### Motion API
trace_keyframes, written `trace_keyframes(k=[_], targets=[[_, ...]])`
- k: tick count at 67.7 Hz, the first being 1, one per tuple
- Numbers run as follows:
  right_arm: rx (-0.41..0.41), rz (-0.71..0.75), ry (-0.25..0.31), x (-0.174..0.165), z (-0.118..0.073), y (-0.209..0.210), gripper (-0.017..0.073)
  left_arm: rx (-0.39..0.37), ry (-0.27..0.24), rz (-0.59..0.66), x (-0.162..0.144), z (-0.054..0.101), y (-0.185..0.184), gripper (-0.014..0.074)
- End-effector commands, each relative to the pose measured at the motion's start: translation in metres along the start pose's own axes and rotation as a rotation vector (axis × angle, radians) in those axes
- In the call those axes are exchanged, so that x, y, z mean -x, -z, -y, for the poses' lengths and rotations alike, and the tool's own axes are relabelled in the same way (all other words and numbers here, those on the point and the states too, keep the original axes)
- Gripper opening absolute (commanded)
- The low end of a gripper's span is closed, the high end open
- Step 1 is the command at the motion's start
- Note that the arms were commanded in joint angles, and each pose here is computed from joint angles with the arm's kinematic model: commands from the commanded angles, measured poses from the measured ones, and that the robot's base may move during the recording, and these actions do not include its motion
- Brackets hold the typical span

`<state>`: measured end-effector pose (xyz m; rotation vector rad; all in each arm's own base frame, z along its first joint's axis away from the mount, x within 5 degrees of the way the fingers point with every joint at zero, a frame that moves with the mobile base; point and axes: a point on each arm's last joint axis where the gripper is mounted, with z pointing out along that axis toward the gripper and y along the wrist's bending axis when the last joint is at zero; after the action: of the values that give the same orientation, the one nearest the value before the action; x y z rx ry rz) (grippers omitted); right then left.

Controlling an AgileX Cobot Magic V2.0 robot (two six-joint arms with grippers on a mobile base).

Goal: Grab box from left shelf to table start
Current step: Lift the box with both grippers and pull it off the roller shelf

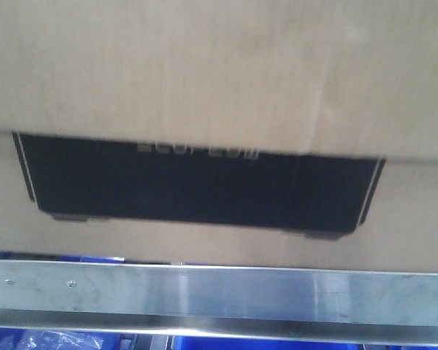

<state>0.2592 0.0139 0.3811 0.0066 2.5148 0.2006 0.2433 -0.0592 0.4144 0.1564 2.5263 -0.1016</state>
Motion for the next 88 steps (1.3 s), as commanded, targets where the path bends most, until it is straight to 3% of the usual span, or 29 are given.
trace_keyframes(k=[1,13,25,49,76,88], targets=[[-0.028,0.235,0.041,0.006,-0.003,0.048,0.0061,-0.021,0.009,0.24,0.001,-0.002,0.05,-0.0095],[0.009,0.332,0.071,-0.011,-0.014,0.082,0.0061,-0.066,0.022,0.345,-0.022,-0.003,0.08,-0.0092],[0.05,0.387,0.109,-0.048,-0.022,0.096,0.0061,-0.107,0.035,0.433,-0.063,-0.006,0.092,-0.0093],[0.073,0.533,0.116,-0.133,-0.015,0.126,0.0061,-0.153,0.047,0.564,-0.154,-0.015,0.107,-0.0092],[0.17,0.825,0.124,-0.198,-0.017,0.187,0.0061,-0.286,0.067,0.822,-0.223,-0.018,0.158,-0.0093],[0.218,0.909,0.12,-0.213,-0.019,0.199,0.0061,-0.303,0.064,0.904,-0.242,-0.021,0.169,-0.0093]])
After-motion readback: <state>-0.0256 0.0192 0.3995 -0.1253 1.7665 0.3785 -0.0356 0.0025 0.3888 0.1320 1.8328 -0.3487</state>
